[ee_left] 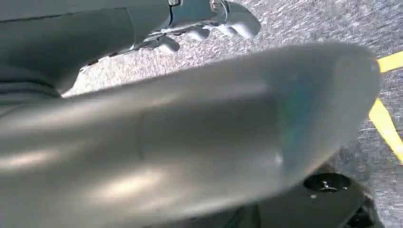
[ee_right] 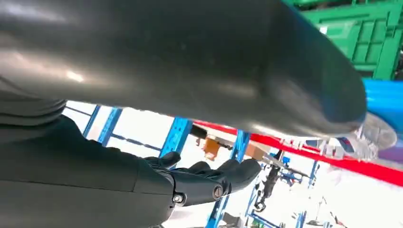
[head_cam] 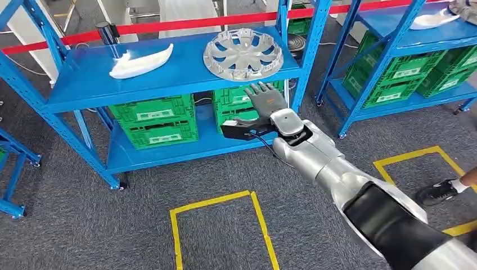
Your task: Take the parts from the cabinet and place them on the table.
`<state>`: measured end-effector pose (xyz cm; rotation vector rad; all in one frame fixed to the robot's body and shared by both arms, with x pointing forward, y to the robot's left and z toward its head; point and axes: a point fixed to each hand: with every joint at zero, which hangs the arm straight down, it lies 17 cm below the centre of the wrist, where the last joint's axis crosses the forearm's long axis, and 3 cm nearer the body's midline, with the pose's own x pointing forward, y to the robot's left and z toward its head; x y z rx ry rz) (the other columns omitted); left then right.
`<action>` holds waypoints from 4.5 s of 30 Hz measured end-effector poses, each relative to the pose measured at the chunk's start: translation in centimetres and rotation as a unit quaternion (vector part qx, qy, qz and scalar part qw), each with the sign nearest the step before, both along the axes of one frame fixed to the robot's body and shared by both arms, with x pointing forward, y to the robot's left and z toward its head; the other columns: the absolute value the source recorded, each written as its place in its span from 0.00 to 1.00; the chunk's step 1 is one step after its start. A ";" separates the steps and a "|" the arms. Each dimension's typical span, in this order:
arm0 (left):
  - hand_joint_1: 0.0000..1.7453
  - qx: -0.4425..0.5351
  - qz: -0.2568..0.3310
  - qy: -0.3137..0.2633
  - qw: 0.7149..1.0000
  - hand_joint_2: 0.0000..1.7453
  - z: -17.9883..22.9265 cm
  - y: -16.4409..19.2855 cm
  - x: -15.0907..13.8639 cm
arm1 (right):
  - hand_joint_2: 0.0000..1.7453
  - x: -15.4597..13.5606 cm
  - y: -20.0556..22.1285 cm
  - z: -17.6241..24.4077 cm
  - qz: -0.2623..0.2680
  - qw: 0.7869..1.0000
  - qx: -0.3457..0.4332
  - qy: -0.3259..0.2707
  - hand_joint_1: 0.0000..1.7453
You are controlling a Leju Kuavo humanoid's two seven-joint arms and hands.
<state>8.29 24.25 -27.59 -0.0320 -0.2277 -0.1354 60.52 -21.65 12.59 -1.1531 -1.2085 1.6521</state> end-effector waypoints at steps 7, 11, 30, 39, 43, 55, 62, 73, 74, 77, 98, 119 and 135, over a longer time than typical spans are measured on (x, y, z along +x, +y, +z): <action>0.00 0.001 0.004 -0.004 1.000 0.00 0.1 0.1 0.5 | 0.00 -0.3 0.9 0.5 0.010 1.000 0.003 -0.015 0.00; 0.00 -0.002 0.005 -0.005 1.000 0.00 0.1 -0.2 0.5 | 0.00 -0.4 1.3 0.6 0.014 1.000 0.004 -0.016 0.00; 0.00 -0.003 0.013 -0.001 1.000 0.00 0.0 -0.3 -0.2 | 0.00 -2.2 2.4 -0.7 0.032 0.999 0.020 -0.019 0.00; 0.00 -0.002 0.017 -0.004 1.000 0.00 0.0 -0.1 0.2 | 0.00 -2.0 2.7 0.1 0.033 0.999 0.022 -0.029 0.00; 0.00 -0.004 0.017 -0.004 1.000 0.00 0.1 -0.3 0.2 | 0.00 -2.6 2.7 -0.8 0.032 0.999 0.023 -0.023 0.00; 0.00 -0.001 0.017 -0.001 1.000 0.00 0.0 -0.2 0.0 | 0.00 -2.6 2.3 -0.4 0.034 0.999 0.025 -0.030 0.00; 0.00 -0.001 0.015 0.001 1.000 0.00 0.0 -0.3 -0.4 | 0.00 -3.4 1.4 -1.9 0.029 0.999 0.022 -0.018 0.00; 0.00 0.000 0.012 -0.002 1.000 0.00 0.0 -0.2 0.1 | 0.00 -3.5 1.2 -2.0 0.028 0.999 0.018 -0.018 0.00; 0.00 0.000 0.012 -0.002 1.000 0.00 0.0 -0.2 -0.1 | 0.00 -3.6 1.1 -2.2 0.028 0.999 0.018 -0.017 0.00; 0.00 0.001 0.011 -0.001 1.000 0.00 0.0 -0.1 -0.2 | 0.00 -3.6 1.1 -2.2 0.027 0.999 0.017 -0.018 0.00; 0.00 0.001 0.014 -0.004 1.000 0.00 0.0 0.0 0.2 | 0.00 -4.8 -1.2 -4.7 0.005 1.000 0.020 -0.001 0.00; 0.00 0.003 0.026 -0.003 1.000 0.00 0.0 0.1 0.3 | 0.00 -7.1 -2.6 -8.8 -0.034 0.997 0.053 0.040 0.00; 0.00 0.006 0.025 -0.002 1.000 0.00 0.0 0.2 0.3 | 1.00 -9.9 -3.0 -14.1 -0.087 0.978 0.135 0.130 0.00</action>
